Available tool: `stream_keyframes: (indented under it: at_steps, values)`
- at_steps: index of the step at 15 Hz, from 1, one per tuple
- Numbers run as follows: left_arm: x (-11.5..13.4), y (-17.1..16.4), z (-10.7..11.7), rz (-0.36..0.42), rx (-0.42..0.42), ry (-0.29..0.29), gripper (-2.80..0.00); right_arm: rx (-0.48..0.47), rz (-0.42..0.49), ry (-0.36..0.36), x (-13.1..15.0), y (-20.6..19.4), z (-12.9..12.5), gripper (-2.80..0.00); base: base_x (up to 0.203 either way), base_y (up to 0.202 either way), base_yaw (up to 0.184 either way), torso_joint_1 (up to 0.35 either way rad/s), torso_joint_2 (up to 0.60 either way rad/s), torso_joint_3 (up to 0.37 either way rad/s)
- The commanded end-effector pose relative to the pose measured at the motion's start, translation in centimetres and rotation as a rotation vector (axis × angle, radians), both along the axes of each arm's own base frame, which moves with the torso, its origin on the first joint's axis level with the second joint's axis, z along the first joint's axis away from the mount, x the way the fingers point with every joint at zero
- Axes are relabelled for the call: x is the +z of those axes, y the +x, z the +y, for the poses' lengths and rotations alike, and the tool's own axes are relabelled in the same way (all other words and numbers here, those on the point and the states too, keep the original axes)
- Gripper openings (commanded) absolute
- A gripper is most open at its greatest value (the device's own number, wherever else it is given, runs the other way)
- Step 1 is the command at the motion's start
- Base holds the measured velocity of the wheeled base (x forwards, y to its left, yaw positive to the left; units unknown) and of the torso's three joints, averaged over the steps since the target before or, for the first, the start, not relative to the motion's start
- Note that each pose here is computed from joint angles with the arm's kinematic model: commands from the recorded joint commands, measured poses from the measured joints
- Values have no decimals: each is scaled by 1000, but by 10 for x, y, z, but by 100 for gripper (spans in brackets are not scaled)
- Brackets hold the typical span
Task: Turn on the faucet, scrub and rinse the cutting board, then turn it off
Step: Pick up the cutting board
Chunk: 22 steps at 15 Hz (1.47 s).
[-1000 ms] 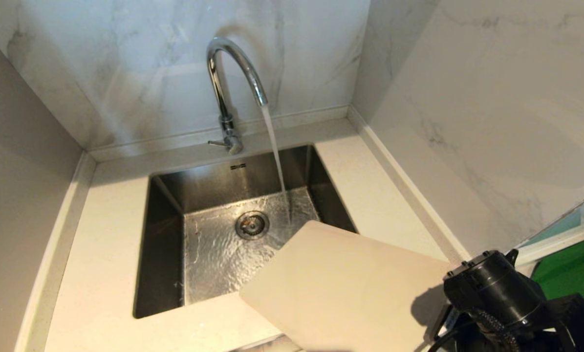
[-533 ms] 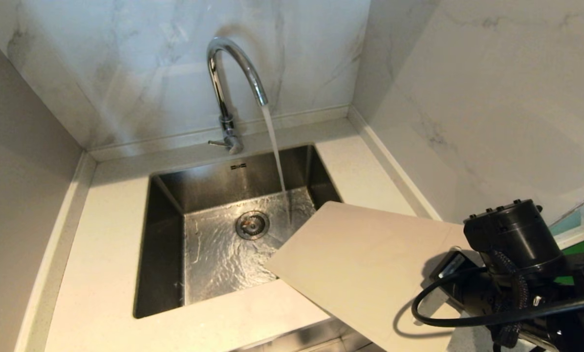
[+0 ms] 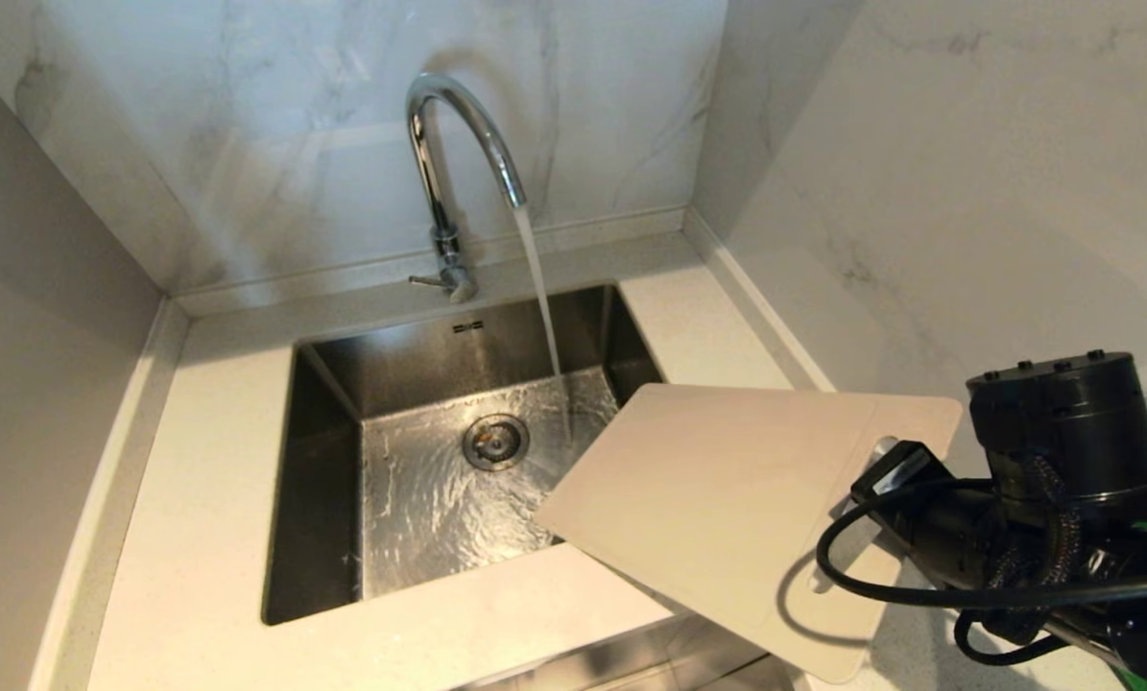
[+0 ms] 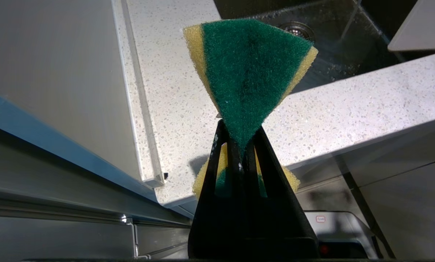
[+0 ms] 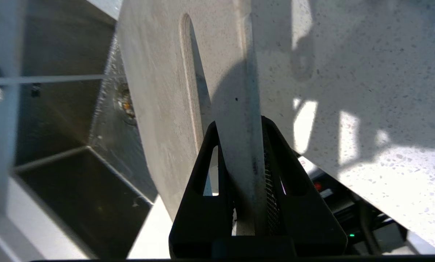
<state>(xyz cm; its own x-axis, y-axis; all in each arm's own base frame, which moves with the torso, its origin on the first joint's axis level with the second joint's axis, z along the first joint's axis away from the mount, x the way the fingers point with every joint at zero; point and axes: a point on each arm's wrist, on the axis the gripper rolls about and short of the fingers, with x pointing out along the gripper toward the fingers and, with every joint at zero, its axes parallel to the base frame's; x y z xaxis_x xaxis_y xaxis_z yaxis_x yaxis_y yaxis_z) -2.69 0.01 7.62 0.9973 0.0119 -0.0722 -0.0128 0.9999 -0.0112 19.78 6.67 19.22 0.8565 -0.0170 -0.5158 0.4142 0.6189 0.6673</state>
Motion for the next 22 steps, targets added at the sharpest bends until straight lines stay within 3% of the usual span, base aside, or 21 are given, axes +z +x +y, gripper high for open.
stream_keyframes:
  at_steps: [1,4,7,12,14,16,22]
  values:
    - [0,0,0,0,1,0,-280,-35,-72,38,10,0,-7,-280,0,0,0,0,0,0]
    - [0,0,0,0,0,0,-280,-62,-132,127,19,-3,-12,-280,0,0,0,0,0,0]
    - [0,0,0,0,2,0,-280,12,-160,223,24,-10,-14,-280,0,0,0,0,0,0]
    - [0,0,0,0,2,0,-280,82,-168,249,27,-13,-14,-280,0,0,0,0,0,0]
    - [0,0,0,0,2,0,-280,122,-192,249,33,-18,-14,-280,0,0,0,0,0,0]
    - [0,0,0,0,0,0,-280,235,-204,237,37,-26,-15,-280,0,0,0,0,0,0]
    - [0,0,0,0,0,0,-280,371,-143,65,25,-31,-15,-280,0,0,0,0,0,0]
